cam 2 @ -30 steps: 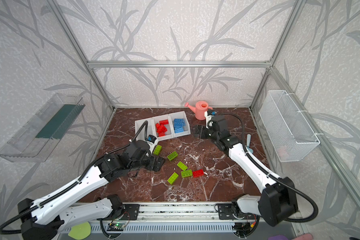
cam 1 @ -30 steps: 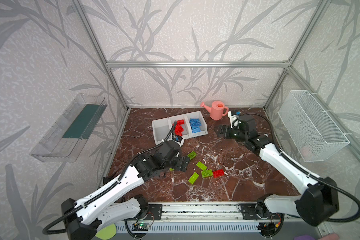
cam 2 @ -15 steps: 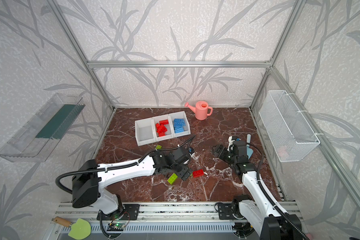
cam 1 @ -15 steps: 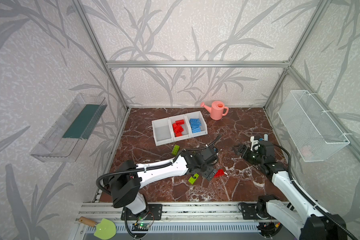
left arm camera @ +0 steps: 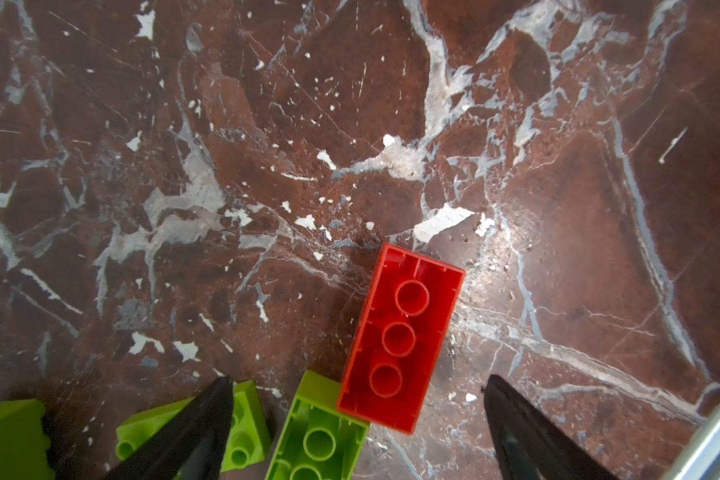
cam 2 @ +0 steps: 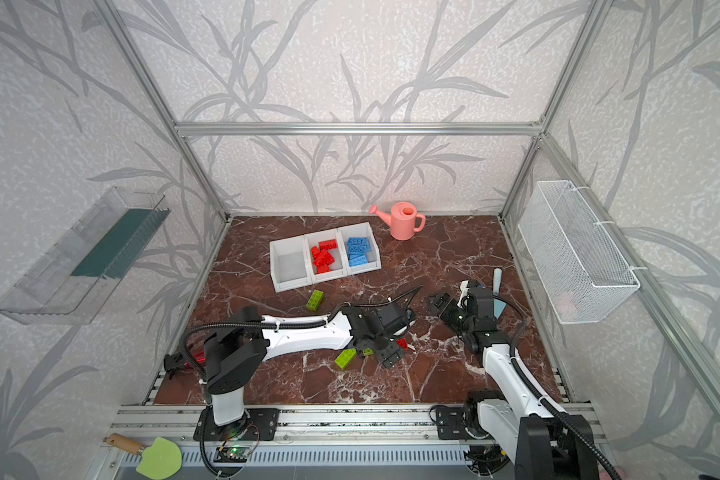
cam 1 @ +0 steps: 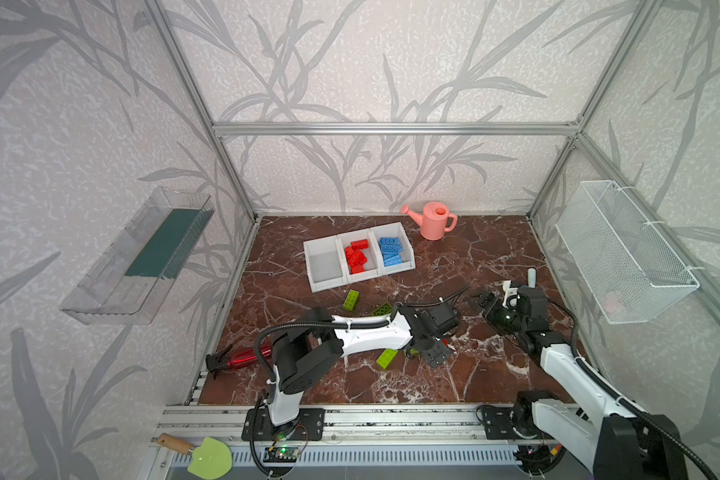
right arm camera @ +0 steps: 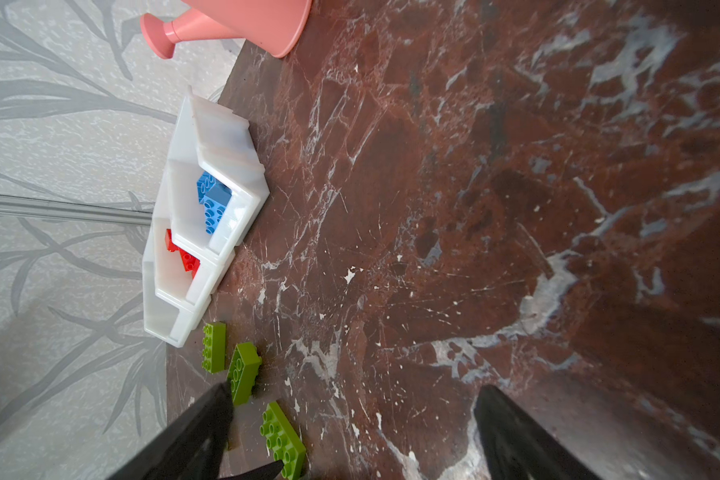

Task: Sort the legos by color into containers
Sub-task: 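Withdraw the right gripper while the left gripper reaches to a red brick among green bricks, then close the left gripper on the red brick and lift it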

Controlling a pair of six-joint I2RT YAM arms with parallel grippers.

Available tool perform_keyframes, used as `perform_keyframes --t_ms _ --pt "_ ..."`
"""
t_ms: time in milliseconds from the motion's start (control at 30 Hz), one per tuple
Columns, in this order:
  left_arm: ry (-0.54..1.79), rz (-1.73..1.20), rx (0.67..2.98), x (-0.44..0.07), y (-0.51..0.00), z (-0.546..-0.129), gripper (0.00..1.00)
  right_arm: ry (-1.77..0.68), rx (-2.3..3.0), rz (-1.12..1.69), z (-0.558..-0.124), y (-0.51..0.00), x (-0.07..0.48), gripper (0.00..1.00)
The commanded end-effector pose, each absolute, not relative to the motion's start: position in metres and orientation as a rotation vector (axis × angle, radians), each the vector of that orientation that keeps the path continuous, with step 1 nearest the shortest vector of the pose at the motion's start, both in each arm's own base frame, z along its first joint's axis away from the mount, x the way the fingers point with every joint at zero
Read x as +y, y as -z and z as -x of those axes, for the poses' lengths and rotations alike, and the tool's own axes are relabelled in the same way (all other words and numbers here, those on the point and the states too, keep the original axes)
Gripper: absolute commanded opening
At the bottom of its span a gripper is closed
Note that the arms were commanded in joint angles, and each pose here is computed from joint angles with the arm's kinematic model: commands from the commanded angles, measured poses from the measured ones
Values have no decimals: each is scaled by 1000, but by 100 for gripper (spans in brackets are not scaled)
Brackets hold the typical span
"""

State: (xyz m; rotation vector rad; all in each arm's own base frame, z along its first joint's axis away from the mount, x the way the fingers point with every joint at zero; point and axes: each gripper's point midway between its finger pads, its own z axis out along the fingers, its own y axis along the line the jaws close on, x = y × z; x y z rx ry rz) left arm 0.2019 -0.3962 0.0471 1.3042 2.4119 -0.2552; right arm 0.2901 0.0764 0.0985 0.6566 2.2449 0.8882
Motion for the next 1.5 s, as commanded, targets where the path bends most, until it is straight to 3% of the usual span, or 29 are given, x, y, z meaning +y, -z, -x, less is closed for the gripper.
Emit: perform_keyframes --t_ms 0,533,633,767,867,1167,1467 --pt "314 -1354 2363 -411 -50 -201 92 -887 2213 -662 -294 -102 74 92" --pt "277 -1375 2390 -415 -24 -204 74 -875 2211 -662 -294 -100 72 92" --pt "273 -1375 2392 -415 -22 -204 66 -879 2210 -660 -295 -100 73 92" --pt "260 -1374 2388 -416 -23 -207 46 -876 2210 -662 -294 -100 72 92" --pt "247 -1376 2380 -416 -28 -209 35 -875 2209 -659 -294 -100 72 92" --pt "252 -1297 2338 -414 -59 -222 31 -886 2205 -650 -293 -99 74 92" --pt "323 -1054 2306 -376 -135 -261 30 -912 2202 -625 -293 -100 78 92"
